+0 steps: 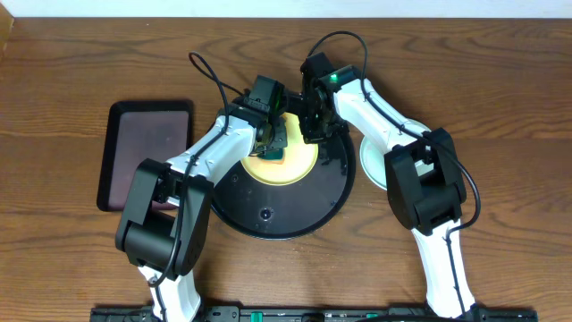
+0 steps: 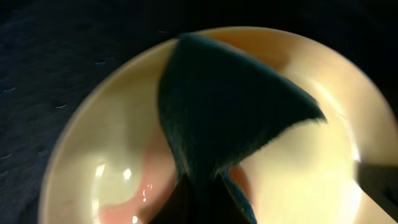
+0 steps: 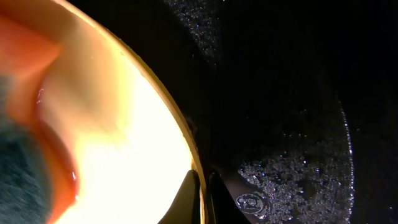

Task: Clean dirty plates on tray and stack at the side
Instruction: 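Scrub the yellow plate with the sponge in the left gripper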

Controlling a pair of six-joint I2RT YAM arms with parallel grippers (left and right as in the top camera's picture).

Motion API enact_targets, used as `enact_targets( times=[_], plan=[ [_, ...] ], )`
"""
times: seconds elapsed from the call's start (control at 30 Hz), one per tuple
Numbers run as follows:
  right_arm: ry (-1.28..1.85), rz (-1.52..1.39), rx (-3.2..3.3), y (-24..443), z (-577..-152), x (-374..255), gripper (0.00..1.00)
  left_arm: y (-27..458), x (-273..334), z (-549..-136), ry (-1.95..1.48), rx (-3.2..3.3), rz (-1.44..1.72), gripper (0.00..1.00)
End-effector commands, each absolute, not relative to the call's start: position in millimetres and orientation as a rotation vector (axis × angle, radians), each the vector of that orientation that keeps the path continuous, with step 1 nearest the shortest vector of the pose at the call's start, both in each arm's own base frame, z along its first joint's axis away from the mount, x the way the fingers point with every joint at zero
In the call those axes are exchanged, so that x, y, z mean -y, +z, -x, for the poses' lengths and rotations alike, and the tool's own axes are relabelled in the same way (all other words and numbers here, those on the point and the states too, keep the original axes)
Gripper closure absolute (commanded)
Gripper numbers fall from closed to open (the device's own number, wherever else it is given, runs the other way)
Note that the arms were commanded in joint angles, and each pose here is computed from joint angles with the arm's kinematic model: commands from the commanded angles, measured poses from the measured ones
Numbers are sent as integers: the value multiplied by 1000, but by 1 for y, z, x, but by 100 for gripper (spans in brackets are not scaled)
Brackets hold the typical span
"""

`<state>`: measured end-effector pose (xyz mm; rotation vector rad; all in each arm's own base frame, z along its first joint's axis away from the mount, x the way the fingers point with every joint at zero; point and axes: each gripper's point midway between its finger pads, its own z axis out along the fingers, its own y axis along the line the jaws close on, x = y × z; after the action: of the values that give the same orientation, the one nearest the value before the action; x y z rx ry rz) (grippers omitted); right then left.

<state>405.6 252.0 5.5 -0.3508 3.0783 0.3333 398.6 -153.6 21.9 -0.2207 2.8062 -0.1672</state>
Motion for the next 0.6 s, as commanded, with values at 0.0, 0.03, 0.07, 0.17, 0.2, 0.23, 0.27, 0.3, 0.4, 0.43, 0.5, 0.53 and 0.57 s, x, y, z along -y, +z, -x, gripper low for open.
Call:
enact_targets(
  times=[0.0, 0.03, 0.07, 0.17, 0.2, 0.23, 0.27, 0.3, 0.4, 0.43, 0.5, 0.53, 0.57],
  plan=[
    [346, 389, -3131, -8, -384, -265, 99, 9, 112, -393, 106, -2793, 375, 93],
    [346, 389, -3131, -8, -384, -265, 99, 8, 112, -387, 118, -2819, 368, 93],
    [346, 389, -3130, -8, -384, -265, 99, 6, 110, -380, 137, -2845, 365, 93],
    [346, 389, -3131, -8, -384, -265, 99, 1, 114, -357, 117, -2961, 303, 93],
    [346, 389, -3131, -8, -384, -265, 99, 0, 121, -350, 61, -3009, 236, 92],
    [346, 389, -3131, -8, -384, -265, 99, -1, 132, -343, -34, -3058, 126, 93],
    [346, 389, -3131, -8, -384, -265, 99, -1, 144, -337, -132, -3088, 29, 93],
    [346, 389, -3131, -8, -384, -265, 99, 0, 154, -333, -228, -3106, -47, 93],
    [346, 389, -3131, -8, -384, -265, 99, 4, 175, -331, -415, -3096, -142, 93],
    [346, 389, -3131, -8, -384, -265, 99, 5, 177, -333, -427, -3083, -144, 93],
    [346, 389, -3131, -8, -384, -265, 99, 6, 181, -345, -439, -3031, -150, 93],
    [346, 389, -3131, -8, -384, -265, 99, 8, 183, -352, -449, -3000, -153, 93],
    [346, 389, -3131, -8, -384, -265, 99, 9, 185, -360, -458, -2967, -154, 93]
  ],
)
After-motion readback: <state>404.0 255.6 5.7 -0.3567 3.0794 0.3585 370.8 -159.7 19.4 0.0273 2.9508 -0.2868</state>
